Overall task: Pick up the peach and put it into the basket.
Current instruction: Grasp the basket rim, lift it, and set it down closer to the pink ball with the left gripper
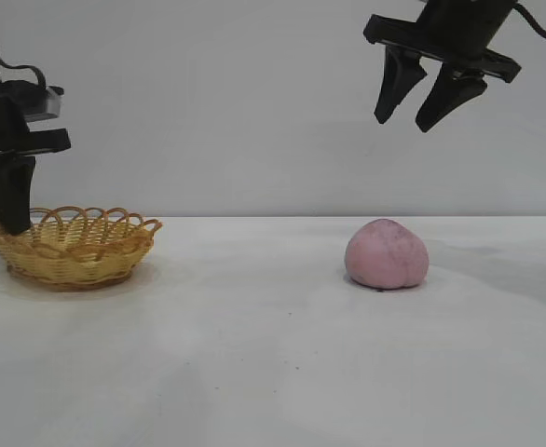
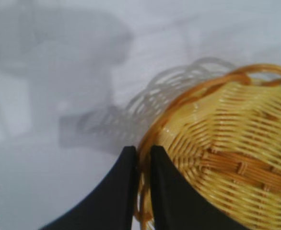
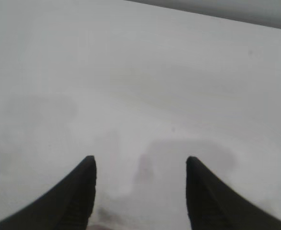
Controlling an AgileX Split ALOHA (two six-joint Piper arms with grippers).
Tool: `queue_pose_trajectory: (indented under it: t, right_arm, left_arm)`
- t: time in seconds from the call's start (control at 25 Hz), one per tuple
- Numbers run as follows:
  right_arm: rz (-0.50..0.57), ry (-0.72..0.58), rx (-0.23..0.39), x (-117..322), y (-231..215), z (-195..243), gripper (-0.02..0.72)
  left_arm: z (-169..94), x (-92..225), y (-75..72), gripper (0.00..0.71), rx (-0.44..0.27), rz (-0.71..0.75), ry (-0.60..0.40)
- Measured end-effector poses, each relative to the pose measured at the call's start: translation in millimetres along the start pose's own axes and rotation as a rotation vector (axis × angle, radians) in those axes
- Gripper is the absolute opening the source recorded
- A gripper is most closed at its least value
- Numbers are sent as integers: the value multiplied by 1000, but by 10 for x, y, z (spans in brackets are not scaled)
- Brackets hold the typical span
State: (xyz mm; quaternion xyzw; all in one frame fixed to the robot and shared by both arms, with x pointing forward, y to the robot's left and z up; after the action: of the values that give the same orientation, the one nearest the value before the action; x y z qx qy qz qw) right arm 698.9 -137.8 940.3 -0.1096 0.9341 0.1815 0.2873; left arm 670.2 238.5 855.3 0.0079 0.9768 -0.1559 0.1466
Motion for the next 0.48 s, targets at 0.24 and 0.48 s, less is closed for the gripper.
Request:
queue_pose_trajectory:
  t: [0.24,0.48]
  right_arm:
    - [2,0,-1,-1,2,0,361]
    - [-3,-2,-5,-3,8,0,361]
  left_arm:
    - [4,419,-300,0,125,-230,-139]
    - [114,538,-663,0,195,-215,-188]
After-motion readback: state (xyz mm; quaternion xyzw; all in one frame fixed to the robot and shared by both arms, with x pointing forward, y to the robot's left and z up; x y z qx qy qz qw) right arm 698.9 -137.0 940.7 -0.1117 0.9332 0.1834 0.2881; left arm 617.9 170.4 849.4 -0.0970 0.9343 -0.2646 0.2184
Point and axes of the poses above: a point on each arm's last joint axis where the gripper is mounted, z pointing out along that axis toward the gripper, y along the wrist's bending axis when the last joint is at zero, x = y × z, the point moved 8 cm from there along z, pointing out along that axis toward the gripper, and after that the axes turned 7 degrees about z, right-handed, at the moved point
